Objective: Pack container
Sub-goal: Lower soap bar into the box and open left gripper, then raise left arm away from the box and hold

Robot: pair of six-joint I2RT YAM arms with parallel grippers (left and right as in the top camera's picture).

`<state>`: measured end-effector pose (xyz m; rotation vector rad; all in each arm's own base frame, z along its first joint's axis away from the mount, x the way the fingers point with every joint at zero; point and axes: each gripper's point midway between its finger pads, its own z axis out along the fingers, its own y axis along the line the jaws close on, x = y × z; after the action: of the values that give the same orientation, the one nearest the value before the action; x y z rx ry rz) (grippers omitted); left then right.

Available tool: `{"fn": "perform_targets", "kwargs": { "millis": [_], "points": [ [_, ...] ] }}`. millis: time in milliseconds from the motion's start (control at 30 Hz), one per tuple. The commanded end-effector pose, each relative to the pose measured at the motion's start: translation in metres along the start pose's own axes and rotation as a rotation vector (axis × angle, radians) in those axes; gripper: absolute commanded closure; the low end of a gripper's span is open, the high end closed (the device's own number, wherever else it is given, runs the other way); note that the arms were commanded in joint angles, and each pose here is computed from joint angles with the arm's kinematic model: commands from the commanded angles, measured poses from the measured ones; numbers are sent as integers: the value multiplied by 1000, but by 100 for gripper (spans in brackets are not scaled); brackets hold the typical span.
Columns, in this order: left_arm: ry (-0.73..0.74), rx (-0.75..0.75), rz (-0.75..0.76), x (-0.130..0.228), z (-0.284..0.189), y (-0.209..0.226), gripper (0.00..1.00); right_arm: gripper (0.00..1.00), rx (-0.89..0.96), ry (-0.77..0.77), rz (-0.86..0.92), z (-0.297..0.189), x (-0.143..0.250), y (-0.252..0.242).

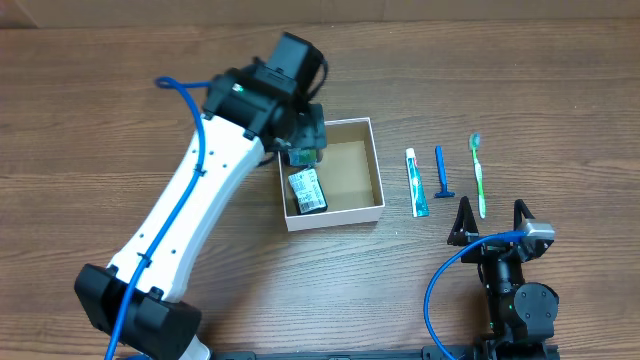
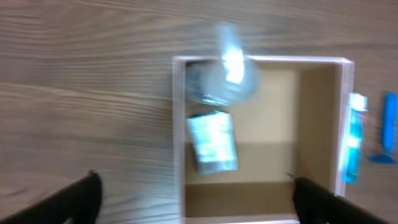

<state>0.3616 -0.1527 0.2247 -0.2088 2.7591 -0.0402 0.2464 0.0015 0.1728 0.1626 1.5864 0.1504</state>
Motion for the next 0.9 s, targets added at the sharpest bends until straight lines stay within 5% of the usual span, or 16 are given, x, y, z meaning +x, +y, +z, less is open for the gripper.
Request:
{"fn": "perform_targets", "kwargs": {
  "millis": [0, 367, 867],
  "points": [
    [-87, -181, -57, -30, -11, 58, 0, 0, 5, -5, -6, 0, 1, -2],
    [19, -376, -291, -29, -12, 178, 0, 0, 4, -5, -6, 0, 1, -1],
    [22, -395, -344, -30, -12, 198, 0, 0, 4, -5, -6, 0, 1, -1]
  ]
}}
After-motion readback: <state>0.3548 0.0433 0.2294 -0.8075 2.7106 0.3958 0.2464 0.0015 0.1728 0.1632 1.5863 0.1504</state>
